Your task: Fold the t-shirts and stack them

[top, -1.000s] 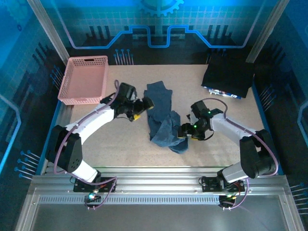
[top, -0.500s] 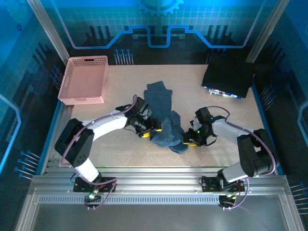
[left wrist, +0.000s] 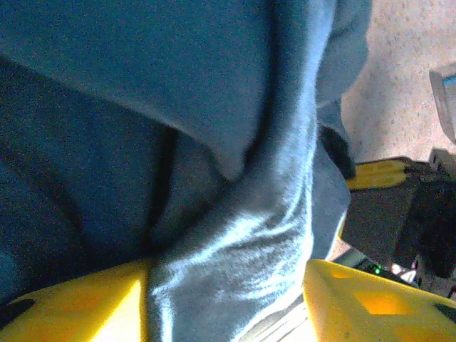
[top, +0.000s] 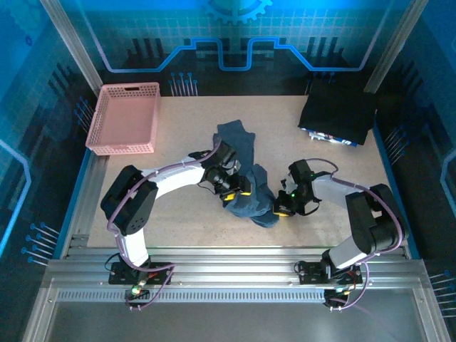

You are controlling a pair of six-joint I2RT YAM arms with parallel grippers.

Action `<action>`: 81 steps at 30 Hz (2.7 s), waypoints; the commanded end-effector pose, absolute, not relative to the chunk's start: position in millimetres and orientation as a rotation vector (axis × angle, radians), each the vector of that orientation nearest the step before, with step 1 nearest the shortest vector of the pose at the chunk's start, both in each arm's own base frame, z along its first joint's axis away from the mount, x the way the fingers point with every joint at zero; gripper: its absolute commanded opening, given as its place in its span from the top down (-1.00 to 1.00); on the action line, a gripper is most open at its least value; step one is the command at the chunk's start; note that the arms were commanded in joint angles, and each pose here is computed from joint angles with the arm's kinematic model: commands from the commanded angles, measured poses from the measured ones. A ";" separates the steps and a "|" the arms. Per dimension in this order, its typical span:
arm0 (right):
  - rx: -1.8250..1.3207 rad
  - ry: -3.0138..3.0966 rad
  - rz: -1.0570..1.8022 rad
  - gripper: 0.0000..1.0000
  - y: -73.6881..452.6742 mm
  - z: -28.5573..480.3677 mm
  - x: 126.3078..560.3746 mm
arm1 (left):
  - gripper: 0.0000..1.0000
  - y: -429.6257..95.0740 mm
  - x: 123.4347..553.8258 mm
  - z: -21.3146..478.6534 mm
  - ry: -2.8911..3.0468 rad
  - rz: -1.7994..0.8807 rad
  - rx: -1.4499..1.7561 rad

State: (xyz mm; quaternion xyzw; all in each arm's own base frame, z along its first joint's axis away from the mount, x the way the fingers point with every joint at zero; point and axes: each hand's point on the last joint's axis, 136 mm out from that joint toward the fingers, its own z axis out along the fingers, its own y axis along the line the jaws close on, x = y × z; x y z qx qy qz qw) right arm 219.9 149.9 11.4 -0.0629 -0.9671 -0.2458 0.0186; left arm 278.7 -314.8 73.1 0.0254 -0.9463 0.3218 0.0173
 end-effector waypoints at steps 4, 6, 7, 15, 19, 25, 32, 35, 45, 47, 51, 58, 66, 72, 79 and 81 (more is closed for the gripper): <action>-0.187 -2.991 -0.783 1.00 151.7 8.4 222.8 | 0.37 -317.2 262.6 72.7 -2.866 0.972 -0.024; -0.187 -2.999 -0.785 1.00 152.0 13.7 224.5 | 0.79 -315.3 261.5 71.5 -2.860 0.956 -0.038; -0.187 -3.011 -0.792 1.00 152.0 18.6 226.5 | 0.99 -315.0 261.4 72.0 -2.859 0.956 -0.042; -0.192 -3.151 -0.875 1.00 150.7 77.4 251.5 | 1.00 -292.9 299.3 125.8 -3.011 1.084 0.063; -0.233 -3.276 -0.942 1.00 141.7 127.5 274.3 | 1.00 -262.3 331.0 192.3 -3.155 1.239 0.158; -0.277 -3.490 -1.120 1.00 117.7 226.3 310.5 | 1.00 -223.6 358.2 287.8 -3.341 1.415 0.180; -0.280 -3.753 -1.489 1.00 85.6 370.6 333.3 | 1.00 -179.9 368.6 422.6 -3.619 1.700 0.080; -0.141 -3.837 -1.665 1.00 87.7 428.9 327.9 | 1.00 -170.6 363.0 475.4 -3.751 1.755 -0.022; 0.322 -3.966 -2.060 1.00 96.3 559.2 265.2 | 1.00 -135.2 307.0 598.0 -4.107 1.971 -0.327; 0.381 -3.981 -2.079 1.00 96.7 571.0 255.2 | 1.00 -132.8 297.0 607.8 -4.154 1.964 -0.452; 0.477 -3.936 -2.143 1.00 102.2 577.5 243.9 | 1.00 -126.9 292.7 608.4 -4.271 1.794 -0.597; 0.326 -3.998 -1.754 1.00 92.2 531.8 241.7 | 1.00 -154.5 309.6 580.2 -4.089 1.913 -0.908; -0.165 -3.835 -1.109 1.00 58.7 391.3 322.4 | 1.00 -204.2 423.7 460.6 -3.894 1.729 -0.810; -0.298 -3.777 -0.943 -0.32 40.0 300.9 439.5 | -0.50 -220.8 526.1 395.1 -3.859 1.627 -0.257; -0.219 -3.721 -0.903 -0.80 47.1 292.7 383.3 | -0.95 -177.6 441.2 349.7 -3.772 1.265 0.196; -0.174 -3.545 -1.004 -0.79 68.6 269.9 336.5 | -0.95 -162.5 393.6 306.2 -3.672 1.158 0.310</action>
